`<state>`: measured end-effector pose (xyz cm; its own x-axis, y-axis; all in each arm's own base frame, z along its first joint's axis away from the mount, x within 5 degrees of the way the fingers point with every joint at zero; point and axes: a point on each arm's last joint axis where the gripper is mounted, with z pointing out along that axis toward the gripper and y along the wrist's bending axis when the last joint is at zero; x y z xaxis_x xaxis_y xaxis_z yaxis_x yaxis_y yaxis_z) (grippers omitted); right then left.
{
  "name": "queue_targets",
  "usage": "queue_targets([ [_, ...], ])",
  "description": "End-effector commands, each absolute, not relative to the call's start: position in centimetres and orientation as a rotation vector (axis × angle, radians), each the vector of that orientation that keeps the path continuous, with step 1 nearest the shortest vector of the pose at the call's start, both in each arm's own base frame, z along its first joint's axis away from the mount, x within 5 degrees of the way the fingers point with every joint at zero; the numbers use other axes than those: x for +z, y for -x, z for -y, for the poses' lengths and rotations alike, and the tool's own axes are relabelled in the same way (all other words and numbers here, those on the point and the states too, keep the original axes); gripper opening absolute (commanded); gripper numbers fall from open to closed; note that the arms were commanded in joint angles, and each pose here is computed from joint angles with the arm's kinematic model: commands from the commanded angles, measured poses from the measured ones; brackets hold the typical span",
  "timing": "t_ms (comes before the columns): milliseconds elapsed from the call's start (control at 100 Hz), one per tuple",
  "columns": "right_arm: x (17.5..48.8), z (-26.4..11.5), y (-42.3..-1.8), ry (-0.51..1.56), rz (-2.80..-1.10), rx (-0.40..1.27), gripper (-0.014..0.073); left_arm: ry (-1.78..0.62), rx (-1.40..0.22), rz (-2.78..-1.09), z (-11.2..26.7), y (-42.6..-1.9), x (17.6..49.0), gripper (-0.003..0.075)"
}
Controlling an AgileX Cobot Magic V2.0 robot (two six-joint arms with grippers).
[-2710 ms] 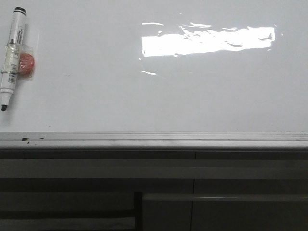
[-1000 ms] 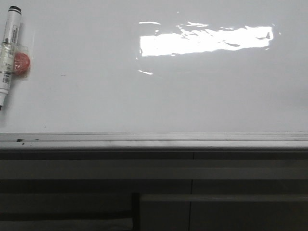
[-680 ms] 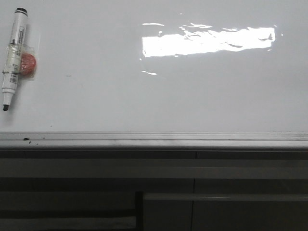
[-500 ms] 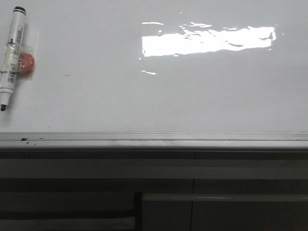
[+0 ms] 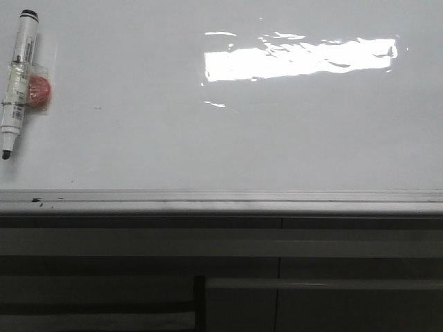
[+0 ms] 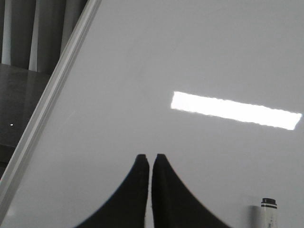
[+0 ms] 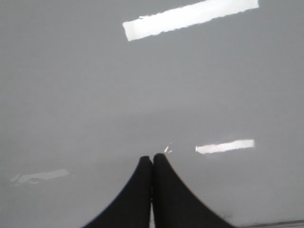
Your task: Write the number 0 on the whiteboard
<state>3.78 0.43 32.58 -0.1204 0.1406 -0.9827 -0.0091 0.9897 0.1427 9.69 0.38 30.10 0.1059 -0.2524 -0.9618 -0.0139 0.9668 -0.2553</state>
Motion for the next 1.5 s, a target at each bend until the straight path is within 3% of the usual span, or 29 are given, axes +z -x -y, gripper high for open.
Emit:
queue_targets([
  [0, 34.5, -0.3, -3.9, -0.092, -1.566, 0.120, -0.0057, 0.220, -0.171, -1.355, -0.5, -9.7, 31.9, -0.0017],
  [100, 34.7, -0.3, -4.2, -0.072, -1.546, 0.114, -0.0057, 0.080, -0.086, -1.432, 0.0, -9.8, 31.7, 0.0076],
  [160, 34.7, -0.3, -4.4, -0.062, -1.555, 0.125, -0.0057, 0.000, -0.052, -1.490, 0.3, -9.8, 31.6, 0.0208],
  [250, 34.2, -0.5, -4.9, -0.042, -1.579, 0.146, -0.0057, -0.027, -0.110, -1.499, 0.8, -9.8, 31.7, 0.0413],
  [320, 32.9, -0.5, -5.3, -0.035, -1.628, 0.151, -0.0057, -0.005, -0.201, -1.496, 1.3, -9.7, 31.7, 0.0483],
  [460, 29.8, -0.7, -6.1, -0.054, -1.734, 0.181, -0.0057, 0.037, -0.295, -1.409, 1.6, -10.1, 31.5, 0.0425],
  [570, 28.6, -0.9, -6.3, -0.081, -1.766, 0.227, -0.0057, -0.038, -0.298, -1.488, 2.4, -10.9, 30.7, 0.0379],
  [1050, 29.7, -0.7, -6.5, -0.070, -1.634, 0.200, -0.0057, -0.278, -0.421, -1.895, 7.5, -15.0, 25.0, 0.0378],
  [1490, 30.0, -0.7, -6.5, -0.071, -1.614, 0.199, -0.0057, -0.155, -0.423, -1.842, 8.4, -18.1, 23.6, 0.0378],
])
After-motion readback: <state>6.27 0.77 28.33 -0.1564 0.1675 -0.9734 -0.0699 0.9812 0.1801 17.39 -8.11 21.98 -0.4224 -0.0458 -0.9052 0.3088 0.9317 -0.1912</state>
